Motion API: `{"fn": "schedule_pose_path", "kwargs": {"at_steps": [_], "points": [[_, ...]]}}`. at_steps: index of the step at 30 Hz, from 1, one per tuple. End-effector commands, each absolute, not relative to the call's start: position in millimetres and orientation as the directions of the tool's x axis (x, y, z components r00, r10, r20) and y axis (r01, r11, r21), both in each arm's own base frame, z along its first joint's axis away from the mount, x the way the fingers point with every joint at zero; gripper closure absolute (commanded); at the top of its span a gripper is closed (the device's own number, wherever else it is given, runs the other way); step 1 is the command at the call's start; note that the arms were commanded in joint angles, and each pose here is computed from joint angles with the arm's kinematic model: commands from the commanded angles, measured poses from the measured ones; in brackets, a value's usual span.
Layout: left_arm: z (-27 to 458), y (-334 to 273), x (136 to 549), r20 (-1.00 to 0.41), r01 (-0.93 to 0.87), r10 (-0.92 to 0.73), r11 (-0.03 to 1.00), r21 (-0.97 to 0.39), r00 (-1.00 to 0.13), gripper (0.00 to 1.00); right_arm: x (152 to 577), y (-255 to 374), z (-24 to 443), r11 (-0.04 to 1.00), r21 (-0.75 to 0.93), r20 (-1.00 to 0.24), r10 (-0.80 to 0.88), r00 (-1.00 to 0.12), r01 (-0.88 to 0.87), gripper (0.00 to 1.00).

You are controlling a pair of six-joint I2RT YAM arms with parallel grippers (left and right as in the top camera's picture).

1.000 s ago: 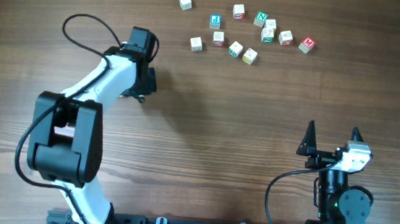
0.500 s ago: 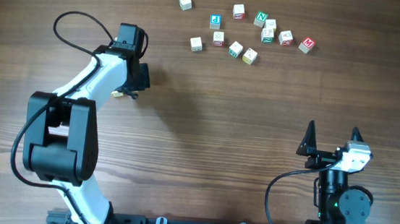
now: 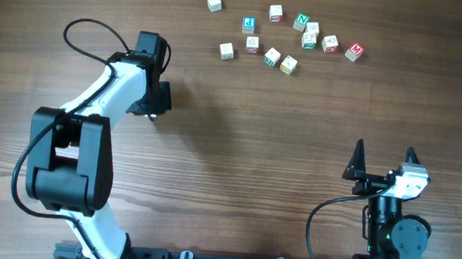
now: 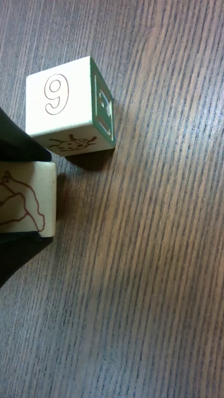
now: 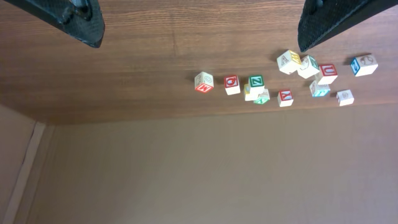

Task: Form a horizontal line
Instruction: 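Place the second block to the right of the first block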

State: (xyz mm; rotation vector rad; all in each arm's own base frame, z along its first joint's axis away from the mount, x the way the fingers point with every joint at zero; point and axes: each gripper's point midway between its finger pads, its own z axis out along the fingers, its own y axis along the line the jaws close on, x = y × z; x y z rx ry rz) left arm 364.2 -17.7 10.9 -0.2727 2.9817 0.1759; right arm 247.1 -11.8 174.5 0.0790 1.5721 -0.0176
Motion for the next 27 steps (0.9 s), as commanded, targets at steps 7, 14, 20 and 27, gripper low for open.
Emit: {"fn": "schedule_pose_path", "kwargs": {"at_steps": [7, 14, 20, 27], "points": [[11.3, -9.6, 360.5, -0.152, -0.188, -0.165, 0.971, 0.146, -0.974, 0.82, 247.0, -10.5, 175.8, 0.998, 0.029, -1.0, 0.029, 0.005, 0.052, 0.0], [11.1, -9.6, 359.4, -0.152, -0.217, -0.195, 0.966, 0.143, -0.969, 0.83, 247.0, -10.4, 175.8, 0.998, 0.029, -1.0, 0.028, 0.005, 0.051, 0.0], [11.2, -9.5, 359.5, -0.155, -0.236, -0.214, 0.962, 0.14, -0.964, 0.83, 247.0, -10.5, 175.8, 0.998, 0.029, -1.0, 0.029, 0.005, 0.052, 0.0], [11.1, -9.8, 359.4, -0.156, -0.242, -0.22, 0.96, 0.138, -0.963, 0.84, 247.0, -10.4, 175.8, 0.998, 0.029, -1.0, 0.029, 0.005, 0.051, 0.0]]}}
